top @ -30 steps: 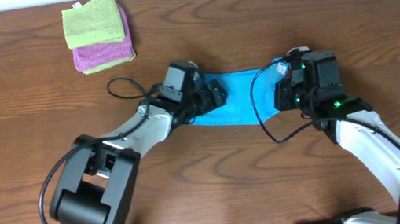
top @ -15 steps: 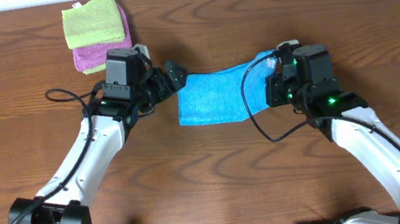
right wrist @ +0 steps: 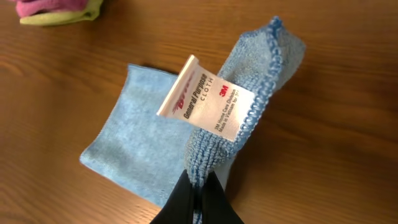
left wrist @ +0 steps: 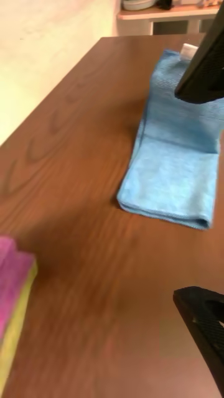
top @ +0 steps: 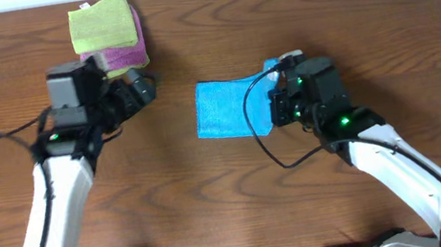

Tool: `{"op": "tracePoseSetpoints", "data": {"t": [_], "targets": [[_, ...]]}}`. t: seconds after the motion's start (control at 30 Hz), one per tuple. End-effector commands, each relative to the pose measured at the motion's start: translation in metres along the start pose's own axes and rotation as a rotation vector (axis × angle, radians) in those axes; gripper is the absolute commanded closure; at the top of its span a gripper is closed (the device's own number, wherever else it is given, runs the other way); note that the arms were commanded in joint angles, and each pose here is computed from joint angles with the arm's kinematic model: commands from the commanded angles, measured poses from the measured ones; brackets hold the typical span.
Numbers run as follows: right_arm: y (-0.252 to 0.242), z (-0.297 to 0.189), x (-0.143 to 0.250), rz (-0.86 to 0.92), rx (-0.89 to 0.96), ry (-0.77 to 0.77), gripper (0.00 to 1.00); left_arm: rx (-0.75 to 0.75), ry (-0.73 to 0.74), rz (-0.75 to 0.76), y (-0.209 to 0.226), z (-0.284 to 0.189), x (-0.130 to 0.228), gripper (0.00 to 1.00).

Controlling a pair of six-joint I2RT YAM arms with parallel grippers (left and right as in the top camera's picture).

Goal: Fold the cloth

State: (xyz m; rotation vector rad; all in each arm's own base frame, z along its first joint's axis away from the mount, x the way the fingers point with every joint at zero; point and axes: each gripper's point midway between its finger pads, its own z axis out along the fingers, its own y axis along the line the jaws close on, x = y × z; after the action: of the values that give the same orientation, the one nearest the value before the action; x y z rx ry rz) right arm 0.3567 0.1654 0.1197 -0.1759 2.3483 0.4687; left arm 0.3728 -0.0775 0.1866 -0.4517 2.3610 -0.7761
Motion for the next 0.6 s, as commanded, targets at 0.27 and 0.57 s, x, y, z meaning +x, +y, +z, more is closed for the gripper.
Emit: {"op": "tracePoseSetpoints", "data": {"t": [0.27,0.57], "targets": [[0.031,0.039,0.007,0.037,-0.034,-0.009,0.99,-0.045,0.044,0.042,0.011,-0.027,0.017,0.05],[0.06,0.043,0.006,0.037,-0.071,-0.009,0.99,-0.064,0.041,0.05,0.015,-0.027,0.017,0.05]]}}
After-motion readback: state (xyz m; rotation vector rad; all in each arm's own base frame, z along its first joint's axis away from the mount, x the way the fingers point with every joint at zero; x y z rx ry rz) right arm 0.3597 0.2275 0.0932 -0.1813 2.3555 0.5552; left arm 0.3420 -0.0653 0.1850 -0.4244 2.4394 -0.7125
